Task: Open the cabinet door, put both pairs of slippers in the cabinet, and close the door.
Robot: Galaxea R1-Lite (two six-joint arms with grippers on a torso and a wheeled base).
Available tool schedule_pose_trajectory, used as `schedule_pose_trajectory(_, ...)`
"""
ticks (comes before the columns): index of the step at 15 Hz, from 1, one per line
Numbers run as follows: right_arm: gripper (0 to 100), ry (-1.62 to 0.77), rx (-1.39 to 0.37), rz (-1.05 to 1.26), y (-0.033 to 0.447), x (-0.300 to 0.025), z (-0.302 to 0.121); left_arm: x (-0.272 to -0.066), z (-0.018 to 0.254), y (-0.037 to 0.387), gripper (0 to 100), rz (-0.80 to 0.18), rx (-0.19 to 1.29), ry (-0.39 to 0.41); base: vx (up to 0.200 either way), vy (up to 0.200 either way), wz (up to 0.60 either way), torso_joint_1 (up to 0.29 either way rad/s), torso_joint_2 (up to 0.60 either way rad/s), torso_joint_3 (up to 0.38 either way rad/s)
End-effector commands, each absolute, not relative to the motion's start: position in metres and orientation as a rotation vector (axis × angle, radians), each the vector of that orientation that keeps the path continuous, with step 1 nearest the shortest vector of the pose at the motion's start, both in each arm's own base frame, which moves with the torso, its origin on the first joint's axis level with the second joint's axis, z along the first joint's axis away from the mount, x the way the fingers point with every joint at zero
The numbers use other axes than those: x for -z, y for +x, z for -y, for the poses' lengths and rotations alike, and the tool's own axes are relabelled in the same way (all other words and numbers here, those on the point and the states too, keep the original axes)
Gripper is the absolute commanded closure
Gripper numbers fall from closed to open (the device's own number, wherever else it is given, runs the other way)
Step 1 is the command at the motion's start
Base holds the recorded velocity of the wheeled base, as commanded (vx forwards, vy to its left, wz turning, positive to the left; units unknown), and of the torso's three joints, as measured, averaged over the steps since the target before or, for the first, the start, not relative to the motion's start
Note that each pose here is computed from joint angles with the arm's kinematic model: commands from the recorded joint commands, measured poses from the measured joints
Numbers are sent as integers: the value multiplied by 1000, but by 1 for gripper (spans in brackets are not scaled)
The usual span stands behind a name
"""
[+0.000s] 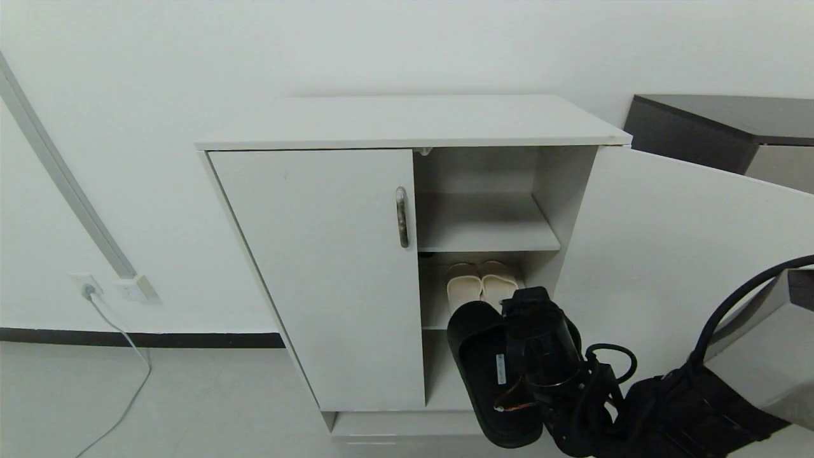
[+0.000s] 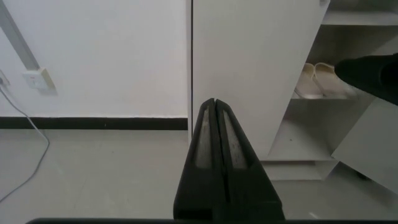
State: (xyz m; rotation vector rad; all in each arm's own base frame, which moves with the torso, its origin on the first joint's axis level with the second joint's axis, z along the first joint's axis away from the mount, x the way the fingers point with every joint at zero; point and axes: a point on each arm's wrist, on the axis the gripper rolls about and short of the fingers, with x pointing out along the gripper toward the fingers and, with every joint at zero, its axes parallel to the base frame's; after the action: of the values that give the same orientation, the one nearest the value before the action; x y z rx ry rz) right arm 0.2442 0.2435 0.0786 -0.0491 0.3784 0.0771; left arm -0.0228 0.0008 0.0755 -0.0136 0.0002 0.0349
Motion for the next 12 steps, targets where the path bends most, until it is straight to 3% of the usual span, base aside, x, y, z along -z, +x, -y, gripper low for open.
schedule_pose_trajectory(1, 100, -31, -52, -367, 251, -83, -243, -76, -1, -23, 100, -1, -35, -14, 0, 0, 0, 0, 0, 0)
schedule_pose_trajectory(5, 100, 23, -58, -303, 251, -112, -243, -76, -1, -23, 100, -1, -35, -14, 0, 0, 0, 0, 0, 0)
schedule_pose_trajectory(12, 100, 18, -14, -262, 260, -132, -251, -76, -1, -23, 100, -1, -35, -14, 0, 0, 0, 0, 0, 0)
